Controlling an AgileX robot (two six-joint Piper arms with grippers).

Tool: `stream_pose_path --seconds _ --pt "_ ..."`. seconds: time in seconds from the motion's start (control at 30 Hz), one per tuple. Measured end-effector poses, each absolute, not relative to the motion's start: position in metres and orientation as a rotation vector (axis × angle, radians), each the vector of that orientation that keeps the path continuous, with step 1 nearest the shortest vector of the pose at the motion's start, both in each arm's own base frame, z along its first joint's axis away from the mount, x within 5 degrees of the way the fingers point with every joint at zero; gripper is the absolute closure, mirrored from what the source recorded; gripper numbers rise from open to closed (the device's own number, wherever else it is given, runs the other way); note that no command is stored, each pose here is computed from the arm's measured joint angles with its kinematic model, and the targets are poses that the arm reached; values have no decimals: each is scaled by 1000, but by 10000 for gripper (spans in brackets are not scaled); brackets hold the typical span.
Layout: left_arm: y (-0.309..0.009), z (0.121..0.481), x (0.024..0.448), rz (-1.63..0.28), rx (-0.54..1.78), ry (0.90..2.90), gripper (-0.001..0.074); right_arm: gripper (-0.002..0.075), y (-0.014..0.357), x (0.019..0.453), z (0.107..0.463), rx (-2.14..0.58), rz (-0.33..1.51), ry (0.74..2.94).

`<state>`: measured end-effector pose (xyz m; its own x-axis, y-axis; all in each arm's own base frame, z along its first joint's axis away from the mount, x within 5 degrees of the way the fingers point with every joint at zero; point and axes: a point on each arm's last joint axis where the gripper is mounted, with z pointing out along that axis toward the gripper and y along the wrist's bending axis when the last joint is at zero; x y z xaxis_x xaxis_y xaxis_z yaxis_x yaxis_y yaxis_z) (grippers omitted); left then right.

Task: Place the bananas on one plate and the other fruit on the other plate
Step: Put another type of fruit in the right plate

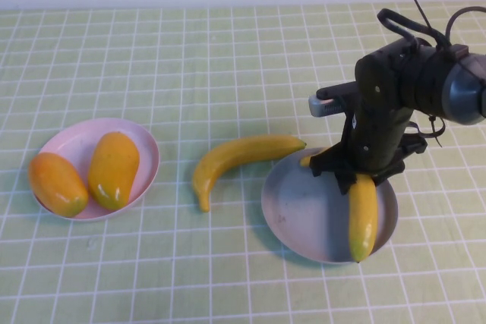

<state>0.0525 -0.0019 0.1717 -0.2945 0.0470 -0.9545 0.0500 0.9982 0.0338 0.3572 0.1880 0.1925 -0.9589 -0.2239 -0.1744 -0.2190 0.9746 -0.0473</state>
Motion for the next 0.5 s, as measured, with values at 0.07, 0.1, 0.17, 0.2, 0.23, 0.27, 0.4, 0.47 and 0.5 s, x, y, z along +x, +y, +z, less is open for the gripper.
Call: stream_pose_path --seconds 0.07,0.1,0.17,0.2,0.23,0.27,0.4,0.47,0.5 --pt "-2 172 52 -1 71 1870 732 372 188 357 193 -333 -45 2948" --pt "-2 172 52 -1 71 1870 732 333 187 356 193 -333 -50 2955" --pt "-2 172 52 -1 71 1870 732 238 187 355 195 -332 -57 2964" --pt "-2 172 52 -1 71 1870 732 197 186 354 198 -334 -59 2956" --pt "-2 172 52 -1 71 1870 732 167 185 353 204 -335 -59 2942" --pt "-2 172 52 -1 71 1870 732 151 184 353 210 -335 -56 2926" --pt "-2 172 52 -1 71 1870 732 133 178 346 248 -398 -34 2804" --pt "-2 172 52 -1 71 1870 732 142 179 346 262 -486 2 2715" --pt "-2 172 52 -1 71 1870 732 153 182 346 267 -541 27 2666"
